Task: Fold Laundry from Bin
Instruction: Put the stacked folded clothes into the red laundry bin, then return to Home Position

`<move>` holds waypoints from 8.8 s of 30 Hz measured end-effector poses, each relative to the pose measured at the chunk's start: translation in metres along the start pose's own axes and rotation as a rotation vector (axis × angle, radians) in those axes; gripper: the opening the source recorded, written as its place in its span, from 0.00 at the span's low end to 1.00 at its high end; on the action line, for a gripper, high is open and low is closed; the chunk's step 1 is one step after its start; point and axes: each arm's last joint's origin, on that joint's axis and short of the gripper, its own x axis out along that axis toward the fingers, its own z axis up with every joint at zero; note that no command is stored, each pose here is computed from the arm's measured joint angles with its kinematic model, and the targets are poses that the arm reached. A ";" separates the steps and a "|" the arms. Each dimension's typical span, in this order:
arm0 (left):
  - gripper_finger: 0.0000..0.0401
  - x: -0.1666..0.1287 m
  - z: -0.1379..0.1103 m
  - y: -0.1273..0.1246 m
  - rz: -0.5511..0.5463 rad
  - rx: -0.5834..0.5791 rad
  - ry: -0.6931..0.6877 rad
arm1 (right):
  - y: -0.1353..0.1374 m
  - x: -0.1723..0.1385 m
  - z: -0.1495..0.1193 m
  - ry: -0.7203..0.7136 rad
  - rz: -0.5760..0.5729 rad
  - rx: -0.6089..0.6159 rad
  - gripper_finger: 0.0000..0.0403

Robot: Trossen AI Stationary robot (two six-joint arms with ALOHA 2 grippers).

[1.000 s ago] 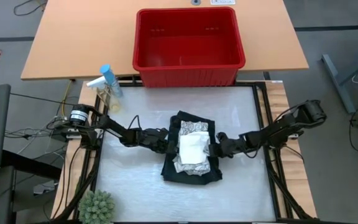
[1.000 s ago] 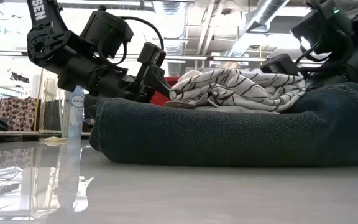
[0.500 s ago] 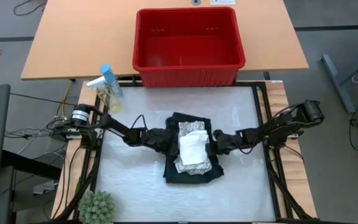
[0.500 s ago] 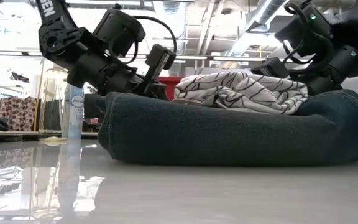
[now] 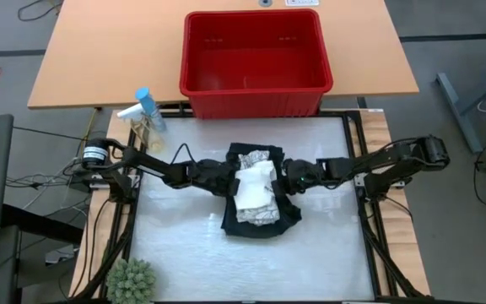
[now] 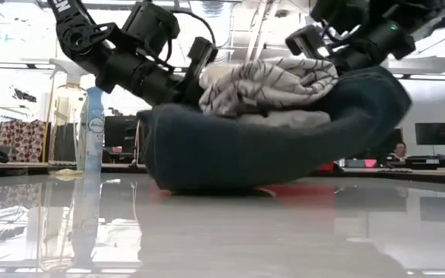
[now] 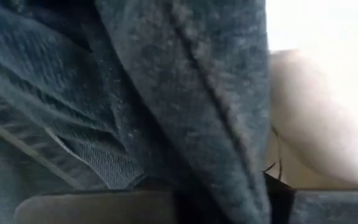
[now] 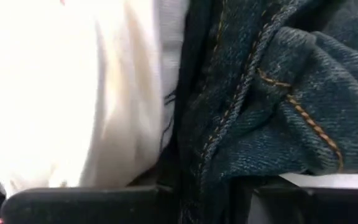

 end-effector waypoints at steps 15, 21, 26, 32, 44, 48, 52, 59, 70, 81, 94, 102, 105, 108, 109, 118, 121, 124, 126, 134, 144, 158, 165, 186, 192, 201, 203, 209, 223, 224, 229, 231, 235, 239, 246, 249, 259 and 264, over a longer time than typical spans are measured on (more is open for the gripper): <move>0.06 -0.052 0.028 -0.049 -0.164 -0.079 -0.087 | 0.057 -0.029 0.052 -0.030 0.016 -0.134 0.23; 0.06 -0.073 0.042 -0.076 -0.226 -0.087 -0.146 | 0.082 -0.049 0.074 -0.060 0.034 -0.189 0.23; 0.06 -0.085 0.056 -0.109 -0.210 -0.014 -0.176 | 0.099 -0.065 0.088 -0.102 0.060 -0.226 0.23; 0.06 -0.100 0.085 -0.138 -0.185 0.054 -0.237 | 0.111 -0.087 0.113 -0.169 0.079 -0.242 0.23; 0.06 -0.142 0.156 -0.132 -0.186 0.049 -0.441 | 0.116 -0.112 0.192 -0.297 0.135 -0.248 0.23; 0.06 -0.156 0.174 -0.123 -0.172 0.029 -0.514 | 0.124 -0.096 0.228 -0.287 0.160 -0.278 0.23; 0.06 -0.172 0.190 -0.113 -0.152 0.012 -0.580 | 0.134 -0.083 0.263 -0.289 0.164 -0.307 0.23; 0.06 -0.186 0.222 -0.096 -0.217 -0.010 -0.666 | 0.144 -0.080 0.307 -0.303 0.108 -0.357 0.23; 0.06 -0.168 0.304 -0.128 -0.244 0.106 -0.619 | 0.127 -0.108 0.341 -0.448 0.105 -0.374 0.23; 0.06 -0.136 0.386 -0.130 -0.224 0.178 -0.643 | 0.068 -0.150 0.394 -0.564 0.107 -0.365 0.23; 0.06 -0.080 0.444 -0.022 -0.104 -0.027 -0.572 | -0.049 -0.105 0.446 -0.442 0.056 -0.176 0.23; 0.06 -0.071 0.451 0.035 0.047 -0.147 -0.546 | -0.105 -0.061 0.457 -0.362 0.046 -0.060 0.23; 0.07 -0.070 0.448 0.053 0.164 -0.158 -0.543 | -0.119 -0.047 0.458 -0.340 0.034 -0.038 0.23; 0.06 -0.071 0.447 0.063 0.252 -0.172 -0.556 | -0.128 -0.039 0.458 -0.325 0.023 -0.018 0.23; 0.06 -0.071 0.446 0.065 0.292 -0.173 -0.569 | -0.131 -0.037 0.458 -0.322 0.022 -0.012 0.23; 0.15 -0.076 0.442 0.075 0.441 -0.159 -0.583 | -0.136 -0.034 0.458 -0.353 -0.046 0.022 0.24; 0.21 -0.075 0.442 0.075 0.444 -0.157 -0.586 | -0.140 -0.037 0.458 -0.361 -0.063 0.058 0.39; 0.28 -0.074 0.442 0.074 0.453 -0.140 -0.585 | -0.142 -0.040 0.458 -0.361 -0.077 0.074 0.54; 0.33 -0.074 0.442 0.074 0.457 -0.118 -0.577 | -0.143 -0.040 0.458 -0.364 -0.079 0.075 0.61; 0.57 -0.082 0.448 0.073 0.313 -0.065 -0.499 | -0.143 -0.060 0.463 -0.405 -0.081 0.078 0.63; 0.67 -0.097 0.455 0.072 0.177 -0.116 -0.432 | -0.126 -0.108 0.467 -0.505 -0.071 0.038 0.63; 0.67 -0.120 0.462 0.041 0.105 -0.115 -0.529 | -0.094 -0.139 0.465 -0.584 -0.030 -0.042 0.63; 0.67 -0.145 0.461 0.003 0.123 0.018 -0.632 | -0.091 -0.138 0.464 -0.553 0.024 -0.065 0.63; 0.66 -0.260 0.348 -0.226 -0.125 0.813 -0.679 | 0.093 -0.314 0.342 -0.656 0.319 -0.904 0.63; 0.65 -0.288 0.270 -0.297 -0.250 1.080 -0.701 | 0.147 -0.358 0.267 -0.735 0.348 -1.137 0.63; 0.65 -0.323 0.169 -0.336 -0.280 1.282 -0.600 | 0.170 -0.396 0.180 -0.713 0.369 -1.180 0.63; 0.65 -0.331 0.149 -0.336 -0.219 1.304 -0.585 | 0.166 -0.389 0.169 -0.633 0.364 -1.176 0.63; 0.65 -0.346 0.097 -0.328 -0.101 1.324 -0.517 | 0.163 -0.335 0.159 -0.358 0.501 -1.136 0.63; 0.65 -0.364 0.020 -0.212 -0.221 1.284 -0.817 | 0.120 -0.329 0.084 -0.520 0.505 -1.148 0.63; 0.65 -0.361 0.018 -0.202 -0.226 1.269 -0.828 | 0.114 -0.327 0.079 -0.541 0.517 -1.149 0.63; 0.65 -0.354 0.007 -0.162 -0.224 1.175 -0.889 | 0.080 -0.316 0.057 -0.653 0.554 -1.103 0.63; 0.65 -0.352 0.003 -0.149 -0.233 1.135 -0.893 | 0.065 -0.310 0.047 -0.680 0.559 -1.074 0.63; 0.65 -0.335 0.000 -0.122 -0.196 1.070 -0.848 | 0.039 -0.298 0.031 -0.698 0.613 -1.021 0.63; 0.65 -0.322 -0.004 -0.101 -0.178 1.045 -0.817 | 0.015 -0.285 0.017 -0.715 0.633 -0.983 0.63; 0.65 -0.292 -0.009 -0.058 -0.107 1.002 -0.739 | -0.022 -0.268 -0.005 -0.763 0.650 -0.917 0.63; 0.65 -0.280 -0.011 -0.041 -0.128 0.982 -0.748 | -0.035 -0.262 -0.013 -0.791 0.698 -0.909 0.63; 0.65 -0.249 -0.020 0.008 -0.140 0.927 -0.716 | -0.060 -0.228 -0.017 -0.712 0.772 -0.911 0.63; 0.65 -0.235 -0.025 0.025 -0.114 0.908 -0.684 | -0.075 -0.203 -0.016 -0.675 0.764 -0.902 0.63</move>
